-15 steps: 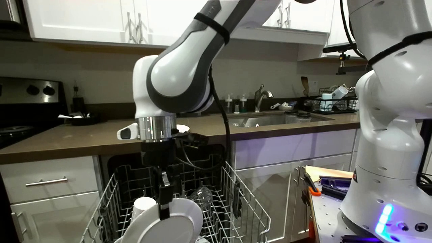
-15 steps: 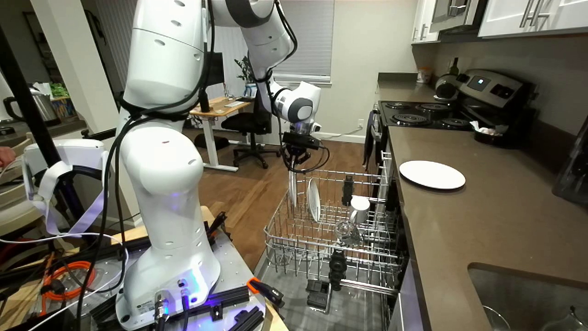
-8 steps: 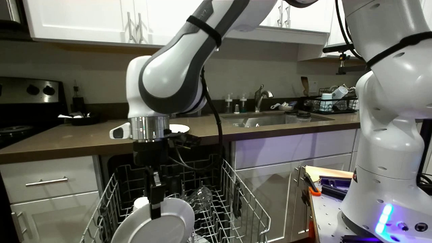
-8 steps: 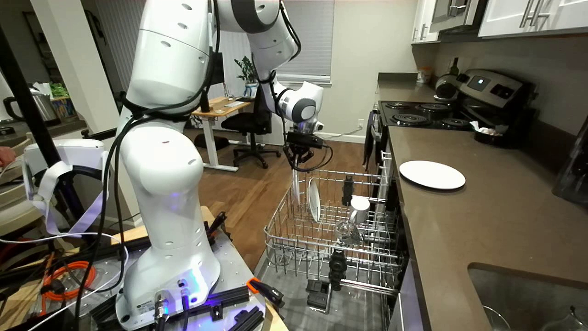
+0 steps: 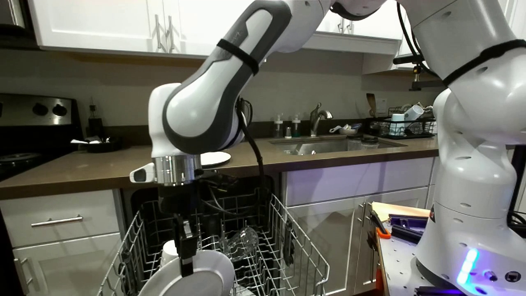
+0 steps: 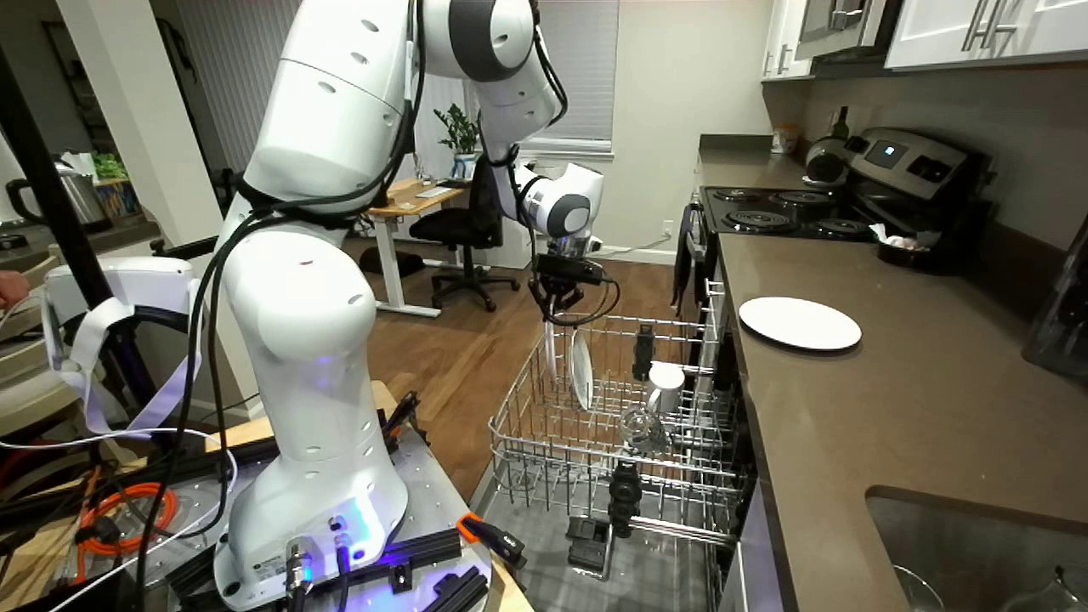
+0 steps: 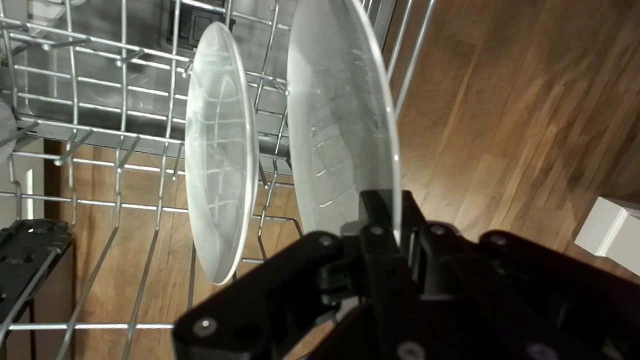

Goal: Move the two plates from the right to the left side of the dishwasher rack then move the mug to the right side

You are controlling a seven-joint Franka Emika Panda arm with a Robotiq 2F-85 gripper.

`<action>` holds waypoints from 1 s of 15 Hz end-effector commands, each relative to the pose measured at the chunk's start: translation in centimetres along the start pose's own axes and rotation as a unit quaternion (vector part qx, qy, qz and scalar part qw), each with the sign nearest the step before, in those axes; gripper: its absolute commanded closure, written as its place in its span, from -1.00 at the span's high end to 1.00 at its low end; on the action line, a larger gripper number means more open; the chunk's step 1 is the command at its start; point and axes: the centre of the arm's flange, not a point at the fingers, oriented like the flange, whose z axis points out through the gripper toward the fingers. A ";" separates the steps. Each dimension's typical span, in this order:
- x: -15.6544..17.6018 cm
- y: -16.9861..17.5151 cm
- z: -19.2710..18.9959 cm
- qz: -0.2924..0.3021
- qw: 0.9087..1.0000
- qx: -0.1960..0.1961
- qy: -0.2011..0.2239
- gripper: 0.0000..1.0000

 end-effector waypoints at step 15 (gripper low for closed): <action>1.1 0.1 -4.7 -0.015 0.999 -0.029 0.017 -0.95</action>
